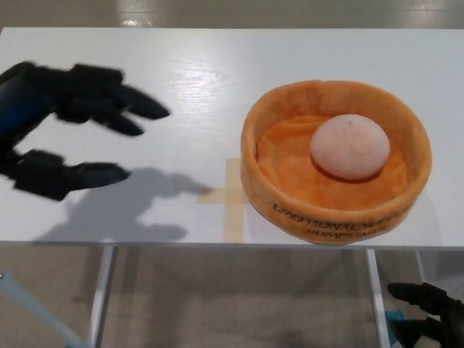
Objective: Use the left hand to pick up the pink round toy on the left and place it inside the orange plate on the desk.
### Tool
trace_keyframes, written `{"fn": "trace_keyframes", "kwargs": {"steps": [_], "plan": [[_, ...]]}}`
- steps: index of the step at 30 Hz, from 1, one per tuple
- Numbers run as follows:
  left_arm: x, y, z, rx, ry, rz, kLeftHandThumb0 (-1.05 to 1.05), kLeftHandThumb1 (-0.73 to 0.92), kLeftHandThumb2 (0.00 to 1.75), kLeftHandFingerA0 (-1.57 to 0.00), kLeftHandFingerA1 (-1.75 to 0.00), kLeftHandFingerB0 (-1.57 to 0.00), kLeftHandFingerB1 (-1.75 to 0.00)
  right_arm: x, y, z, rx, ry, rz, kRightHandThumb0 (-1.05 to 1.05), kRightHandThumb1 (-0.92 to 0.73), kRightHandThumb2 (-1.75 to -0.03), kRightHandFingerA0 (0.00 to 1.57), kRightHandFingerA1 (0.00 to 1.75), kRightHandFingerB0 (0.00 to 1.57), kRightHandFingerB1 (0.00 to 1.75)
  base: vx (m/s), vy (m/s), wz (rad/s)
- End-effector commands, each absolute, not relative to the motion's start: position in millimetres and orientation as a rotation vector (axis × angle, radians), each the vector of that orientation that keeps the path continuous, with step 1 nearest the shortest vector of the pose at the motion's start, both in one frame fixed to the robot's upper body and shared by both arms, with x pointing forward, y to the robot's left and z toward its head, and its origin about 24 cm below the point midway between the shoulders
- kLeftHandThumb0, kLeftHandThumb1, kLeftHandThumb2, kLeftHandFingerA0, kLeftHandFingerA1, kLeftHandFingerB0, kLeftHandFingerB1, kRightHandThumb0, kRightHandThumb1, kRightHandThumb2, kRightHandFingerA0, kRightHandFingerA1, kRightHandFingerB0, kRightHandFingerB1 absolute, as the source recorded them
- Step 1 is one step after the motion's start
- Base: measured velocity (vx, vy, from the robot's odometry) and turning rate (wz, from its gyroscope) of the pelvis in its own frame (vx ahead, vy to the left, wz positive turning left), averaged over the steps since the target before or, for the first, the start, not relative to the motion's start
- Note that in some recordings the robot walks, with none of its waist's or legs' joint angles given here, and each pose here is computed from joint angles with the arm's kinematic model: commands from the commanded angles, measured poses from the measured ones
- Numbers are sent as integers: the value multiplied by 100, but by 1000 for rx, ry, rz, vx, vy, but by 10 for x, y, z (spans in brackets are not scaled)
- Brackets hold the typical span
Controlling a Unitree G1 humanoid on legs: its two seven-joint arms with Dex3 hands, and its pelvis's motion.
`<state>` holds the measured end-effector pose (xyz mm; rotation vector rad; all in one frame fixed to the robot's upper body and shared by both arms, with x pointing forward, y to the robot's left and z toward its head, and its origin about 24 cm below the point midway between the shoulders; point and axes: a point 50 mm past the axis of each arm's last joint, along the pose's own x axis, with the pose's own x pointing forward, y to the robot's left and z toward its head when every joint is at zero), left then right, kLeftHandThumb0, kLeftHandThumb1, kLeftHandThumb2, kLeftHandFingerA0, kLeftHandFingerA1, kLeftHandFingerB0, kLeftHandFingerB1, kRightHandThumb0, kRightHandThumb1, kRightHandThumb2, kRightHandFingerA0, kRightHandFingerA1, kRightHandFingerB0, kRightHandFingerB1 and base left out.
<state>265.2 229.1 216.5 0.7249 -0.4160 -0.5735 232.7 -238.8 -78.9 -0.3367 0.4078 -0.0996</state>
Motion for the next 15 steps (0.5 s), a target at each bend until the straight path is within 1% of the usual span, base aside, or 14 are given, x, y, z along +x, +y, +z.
{"fn": "trace_keyframes", "kwargs": {"steps": [1, 2, 3, 5, 6, 8, 9, 11, 12, 13, 15], "plan": [[1710, 2712, 1964, 206, -264, -1233, -20, 69, 60, -72, -56, -54, -40, 2180, -2451, -894, -328, 480, -123, -13, -64, -58, 65, 61, 60, 49, 0, 0, 0], [1727, 2714, 1842, 175, -199, -1213, -17, 68, 60, -76, -59, -54, -39, 2181, -2451, -894, -331, 480, -124, -13, -64, -58, 68, 63, 61, 49, 0, 0, 0], [1771, 2704, 1620, 114, -94, -1203, -21, 70, 60, -60, -53, -49, -37, 2194, -2454, -886, -338, 478, -126, -13, -64, -58, 68, 64, 61, 49, 0, 0, 0], [1805, 2682, 1481, 76, -42, -1214, -21, 70, 60, -60, -53, -49, -37, 2209, -2458, -876, -341, 475, -126, -13, -64, -58, 68, 64, 61, 49, 0, 0, 0], [1852, 2649, 1337, 99, 8, -1172, -30, 66, 60, -66, -47, -54, -36, 2222, -2456, -868, -342, 473, -126, -13, -64, -58, 68, 62, 61, 48, 0, 0, 0], [1871, 2631, 1261, 97, 31, -1155, -27, 67, 60, -64, -48, -54, -37, 2225, -2457, -866, -343, 472, -126, -13, -64, -58, 67, 61, 60, 48, 0, 0, 0], [1908, 2603, 1094, 73, 70, -1134, -21, 67, 60, -64, -50, -53, -37, 2224, -2461, -865, -346, 472, -125, -14, -64, -59, 69, 64, 61, 49, 0, 0, 0], [1925, 2588, 1010, 60, 87, -1128, -21, 67, 60, -64, -50, -53, -37, 2222, -2463, -865, -349, 472, -124, -14, -64, -59, 69, 64, 61, 49, 0, 0, 0], [1967, 2558, 806, 23, 163, -1112, -25, 66, 60, -57, -48, -54, -37, 2219, -2466, -865, -349, 470, -123, -13, -64, -58, 68, 63, 61, 49, 0, 0, 0], [1993, 2534, 643, -7, 241, -1100, -25, 66, 60, -57, -48, -54, -37, 2218, -2468, -863, -347, 468, -122, -13, -64, -58, 68, 63, 61, 49, 0, 0, 0], [2011, 2522, 532, -7, 262, -1083, -26, 66, 59, -59, -48, -54, -37, 2216, -2468, -862, -343, 464, -124, -12, -64, -58, 68, 64, 62, 50, 0, 0, 0]]}}
